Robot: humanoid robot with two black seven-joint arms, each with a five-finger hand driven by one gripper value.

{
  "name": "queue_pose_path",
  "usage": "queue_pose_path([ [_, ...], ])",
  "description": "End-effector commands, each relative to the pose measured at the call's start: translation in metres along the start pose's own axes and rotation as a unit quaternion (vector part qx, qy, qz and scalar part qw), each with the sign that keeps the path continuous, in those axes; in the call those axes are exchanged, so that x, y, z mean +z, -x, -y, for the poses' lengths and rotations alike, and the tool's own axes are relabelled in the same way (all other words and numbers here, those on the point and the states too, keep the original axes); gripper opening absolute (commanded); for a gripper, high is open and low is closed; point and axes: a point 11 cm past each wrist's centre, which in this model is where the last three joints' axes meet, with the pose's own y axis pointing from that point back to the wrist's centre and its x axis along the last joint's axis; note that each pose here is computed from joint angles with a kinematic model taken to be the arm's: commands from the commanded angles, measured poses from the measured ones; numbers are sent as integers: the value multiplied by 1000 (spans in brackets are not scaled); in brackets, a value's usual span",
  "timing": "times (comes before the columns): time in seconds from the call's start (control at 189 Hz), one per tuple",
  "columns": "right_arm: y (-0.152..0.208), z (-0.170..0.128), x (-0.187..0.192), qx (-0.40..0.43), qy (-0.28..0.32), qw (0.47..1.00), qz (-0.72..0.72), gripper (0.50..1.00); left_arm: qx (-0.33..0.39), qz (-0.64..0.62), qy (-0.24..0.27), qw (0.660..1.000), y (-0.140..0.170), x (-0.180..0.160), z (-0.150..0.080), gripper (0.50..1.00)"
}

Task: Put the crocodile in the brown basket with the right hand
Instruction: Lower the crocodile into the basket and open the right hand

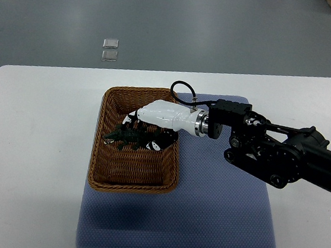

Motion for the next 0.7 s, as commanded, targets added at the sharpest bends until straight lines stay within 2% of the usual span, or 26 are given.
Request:
queue_pose_path([
  [0.0,4,0,1,-4,2,1000,-2,500,0,0,0,1000,0,0,0,1000],
  [0.085,4,-1,1,-4,2,1000,-2,500,0,0,0,1000,0,0,0,1000],
  [0.101,5,-1,2,-4,2,1000,-1,537,0,0,0,1000,0,0,0,1000],
  [0.132,6,-1,2,-4,3,1000,0,580,0,0,0,1000,0,0,0,1000],
  [0.196,5,-1,2,-3,3,1000,0,645,0,0,0,1000,0,0,0,1000],
  [0.344,7,0,1,-4,2,1000,3,658,0,0,0,1000,0,0,0,1000],
  [0.429,10,-1,2,-6,3,1000,5,705,0,0,0,1000,0,0,0,1000],
  [0.476,10,-1,2,-5,2,1000,6,752,0,0,0,1000,0,0,0,1000],
  [0.694,9,-1,1,-5,2,1000,6,807,-1,0,0,1000,1,0,0,1000],
])
